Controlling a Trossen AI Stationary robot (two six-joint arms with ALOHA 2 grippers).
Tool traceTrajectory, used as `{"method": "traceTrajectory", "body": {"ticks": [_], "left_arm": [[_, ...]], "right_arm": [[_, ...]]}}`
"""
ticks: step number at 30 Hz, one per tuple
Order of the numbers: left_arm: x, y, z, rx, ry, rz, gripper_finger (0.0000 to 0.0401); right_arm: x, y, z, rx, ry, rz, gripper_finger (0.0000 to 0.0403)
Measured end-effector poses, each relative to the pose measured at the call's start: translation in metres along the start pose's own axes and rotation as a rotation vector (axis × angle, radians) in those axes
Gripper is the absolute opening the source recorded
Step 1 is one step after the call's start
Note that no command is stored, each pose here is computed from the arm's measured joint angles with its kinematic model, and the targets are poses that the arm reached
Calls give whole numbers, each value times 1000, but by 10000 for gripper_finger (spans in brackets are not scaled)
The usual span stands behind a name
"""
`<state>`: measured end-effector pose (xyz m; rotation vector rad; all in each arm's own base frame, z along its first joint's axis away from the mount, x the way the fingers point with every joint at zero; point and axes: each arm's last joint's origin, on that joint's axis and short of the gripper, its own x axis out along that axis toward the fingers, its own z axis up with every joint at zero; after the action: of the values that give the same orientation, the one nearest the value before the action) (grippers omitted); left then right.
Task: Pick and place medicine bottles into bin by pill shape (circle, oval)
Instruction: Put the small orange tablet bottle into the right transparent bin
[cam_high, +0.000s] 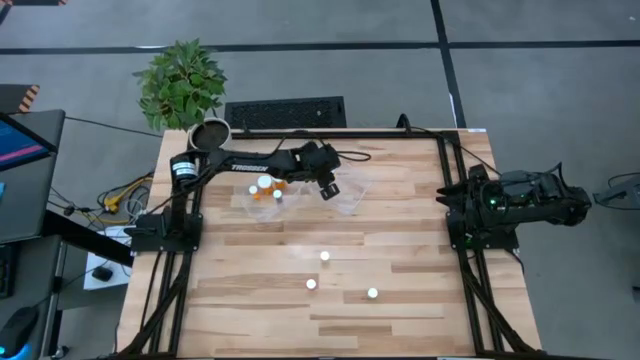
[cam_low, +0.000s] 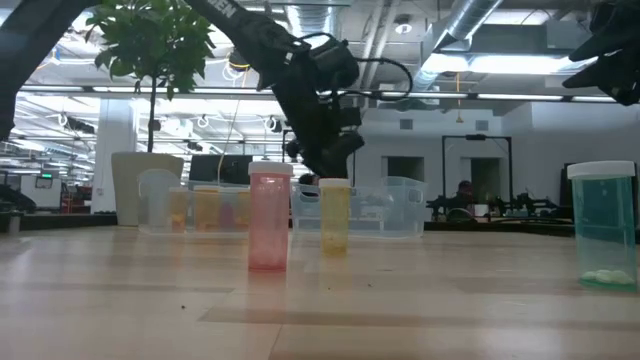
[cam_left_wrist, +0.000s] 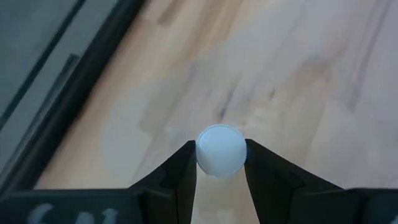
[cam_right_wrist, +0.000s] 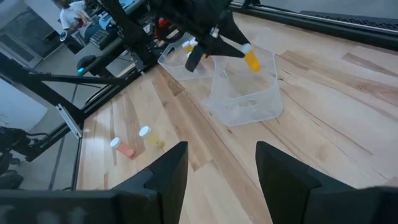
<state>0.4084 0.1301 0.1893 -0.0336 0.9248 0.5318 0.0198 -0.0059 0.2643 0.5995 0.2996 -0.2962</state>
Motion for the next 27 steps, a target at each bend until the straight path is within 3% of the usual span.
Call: {"method": "traceTrajectory", "body": {"ticks": [27], "left_arm": [[6, 4, -5, 34, 42, 7, 112]], "right_arm": [[0, 0, 0, 17, 0, 1, 201]]}}
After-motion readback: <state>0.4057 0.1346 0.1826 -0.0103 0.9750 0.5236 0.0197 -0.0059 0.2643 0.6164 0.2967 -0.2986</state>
